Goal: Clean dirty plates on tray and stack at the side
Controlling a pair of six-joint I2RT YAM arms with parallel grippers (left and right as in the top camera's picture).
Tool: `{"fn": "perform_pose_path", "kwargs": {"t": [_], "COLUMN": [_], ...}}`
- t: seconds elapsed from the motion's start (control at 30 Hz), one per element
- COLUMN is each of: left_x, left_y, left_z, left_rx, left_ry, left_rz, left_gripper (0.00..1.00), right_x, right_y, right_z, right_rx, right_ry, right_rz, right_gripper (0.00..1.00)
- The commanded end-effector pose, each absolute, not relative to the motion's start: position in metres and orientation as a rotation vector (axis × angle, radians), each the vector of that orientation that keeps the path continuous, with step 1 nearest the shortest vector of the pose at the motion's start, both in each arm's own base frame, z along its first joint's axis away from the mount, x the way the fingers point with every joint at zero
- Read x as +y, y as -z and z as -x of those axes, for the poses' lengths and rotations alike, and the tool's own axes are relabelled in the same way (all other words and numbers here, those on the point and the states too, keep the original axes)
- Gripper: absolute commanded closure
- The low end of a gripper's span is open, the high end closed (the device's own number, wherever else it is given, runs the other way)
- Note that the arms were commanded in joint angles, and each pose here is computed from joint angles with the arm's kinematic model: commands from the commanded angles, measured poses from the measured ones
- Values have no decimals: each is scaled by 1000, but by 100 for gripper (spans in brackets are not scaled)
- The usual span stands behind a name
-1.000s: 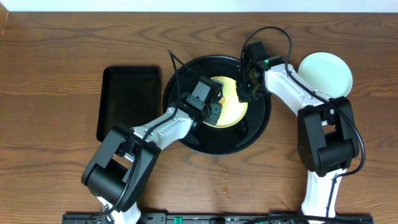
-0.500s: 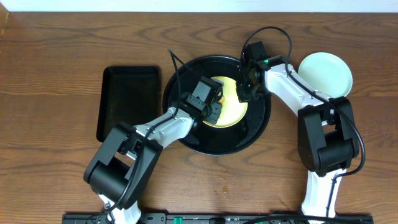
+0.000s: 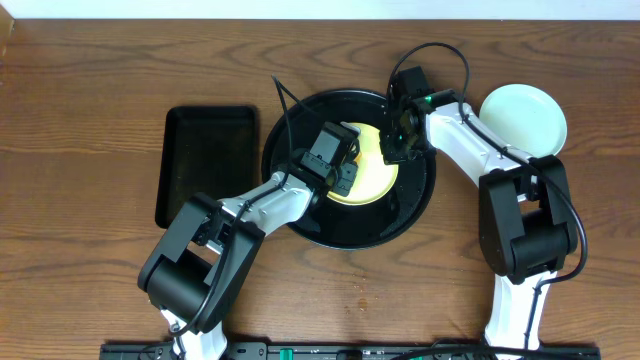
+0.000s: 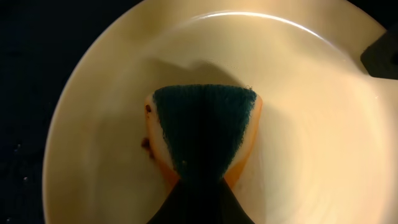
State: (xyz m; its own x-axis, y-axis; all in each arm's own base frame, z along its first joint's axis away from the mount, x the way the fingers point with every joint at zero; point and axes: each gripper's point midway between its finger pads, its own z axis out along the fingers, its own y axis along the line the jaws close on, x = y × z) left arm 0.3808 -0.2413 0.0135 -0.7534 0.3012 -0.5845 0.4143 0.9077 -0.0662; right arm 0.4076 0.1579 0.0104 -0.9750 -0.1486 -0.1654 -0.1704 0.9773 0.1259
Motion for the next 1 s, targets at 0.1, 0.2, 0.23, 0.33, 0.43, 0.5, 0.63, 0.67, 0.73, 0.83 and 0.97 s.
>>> {"fn": "perform_pose_path", "kwargs": {"t": [0.1, 0.2, 0.23, 0.33, 0.43, 0.5, 0.63, 0.67, 0.73, 0.83, 0.97], "left_x": [-223, -223, -223, -223, -217, -212, -211, -211, -212, -209, -200], "left_y": [6, 6, 6, 7, 8, 11, 22, 25, 31, 31, 27], "left_z": [-384, -384, -384, -384, -387, -388, -388, -388, -389, -396, -407], "left_rx": [2511, 2511, 2511, 2512, 2510, 2511, 2523, 2525, 2522, 2501, 2482], "left_ry": [132, 132, 132, 131, 82, 41, 31, 30, 23, 15, 11], "left_rz": [-527, -527, -526, -527, -512, -502, -509, -510, -530, -529, -490], "left_gripper": [92, 92, 92, 92, 92, 92, 92, 92, 92, 92, 92], "right_x": [161, 161, 161, 161, 161, 161, 161, 161, 161, 161, 161], "right_y": [-12, -12, -12, -12, -12, -12, -12, -12, -12, -12, -12], "right_z": [-403, -403, -403, -403, -404, -404, -404, -404, -404, -404, -404], "right_rx": [2966, 2966, 2966, 2966, 2965, 2964, 2963, 2963, 2963, 2962, 2962], "right_ry": [-207, -207, -207, -207, -207, -208, -208, -208, -208, -208, -208], "right_rz": [262, 262, 262, 262, 262, 262, 262, 262, 262, 262, 261], "right_gripper": [99, 99, 99, 99, 99, 99, 99, 99, 99, 99, 99]}}
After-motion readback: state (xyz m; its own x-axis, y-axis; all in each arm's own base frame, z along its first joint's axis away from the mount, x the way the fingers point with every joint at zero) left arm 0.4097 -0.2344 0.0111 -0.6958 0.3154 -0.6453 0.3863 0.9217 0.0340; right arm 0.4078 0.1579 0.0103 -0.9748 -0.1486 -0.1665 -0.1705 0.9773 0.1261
